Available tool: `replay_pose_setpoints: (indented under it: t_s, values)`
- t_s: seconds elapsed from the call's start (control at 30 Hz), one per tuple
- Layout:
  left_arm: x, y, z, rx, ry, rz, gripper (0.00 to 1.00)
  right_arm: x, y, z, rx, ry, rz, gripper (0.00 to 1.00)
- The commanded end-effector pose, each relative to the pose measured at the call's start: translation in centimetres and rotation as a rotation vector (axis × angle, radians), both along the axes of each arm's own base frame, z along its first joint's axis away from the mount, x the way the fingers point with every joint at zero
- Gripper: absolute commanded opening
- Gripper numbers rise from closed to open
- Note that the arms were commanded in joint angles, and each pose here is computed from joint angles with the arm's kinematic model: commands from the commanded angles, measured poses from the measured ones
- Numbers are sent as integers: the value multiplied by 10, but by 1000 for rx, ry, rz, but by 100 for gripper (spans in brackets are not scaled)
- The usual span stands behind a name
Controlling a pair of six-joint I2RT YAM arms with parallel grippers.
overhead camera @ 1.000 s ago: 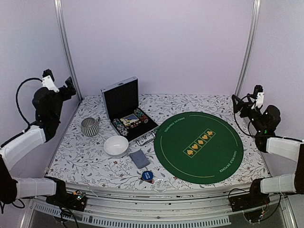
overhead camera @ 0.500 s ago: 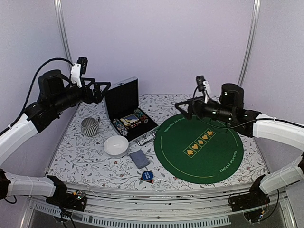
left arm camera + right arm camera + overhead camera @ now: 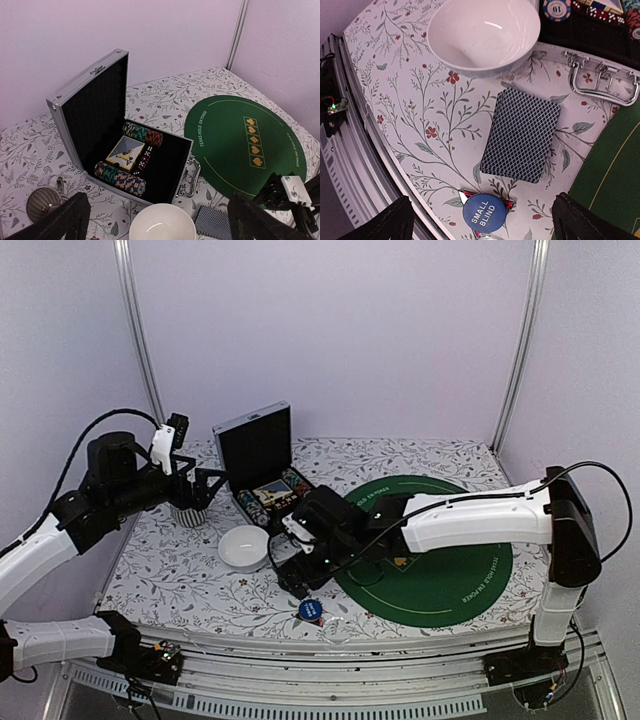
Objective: Distribute texas hold em gaming equipment
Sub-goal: Pick up the dealer button from the center of the board.
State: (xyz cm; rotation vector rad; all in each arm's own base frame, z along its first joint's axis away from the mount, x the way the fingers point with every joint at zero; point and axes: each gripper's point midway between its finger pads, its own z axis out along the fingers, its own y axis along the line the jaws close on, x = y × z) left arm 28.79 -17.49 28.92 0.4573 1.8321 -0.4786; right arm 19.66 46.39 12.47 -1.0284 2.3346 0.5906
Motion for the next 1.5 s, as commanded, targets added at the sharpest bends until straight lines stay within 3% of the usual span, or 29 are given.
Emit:
replay_pose_setpoints:
  t_s: [0.0, 0.3, 0.83, 1.47]
  values:
    - [-7, 4, -13, 20, -14, -2, 98, -22, -11, -40, -221, 53, -25, 96]
    - [-11, 5, -27, 39, -27, -16, 98, -50, -6, -79, -298, 174, -79, 88]
    - [-15, 8, -29, 37, -49, -14, 98, -45, -12, -93, -375, 162, -114, 69]
    - [-13, 8, -35, 55, -42, -13, 98, -57, -42, -86, -428, 198, -123, 74]
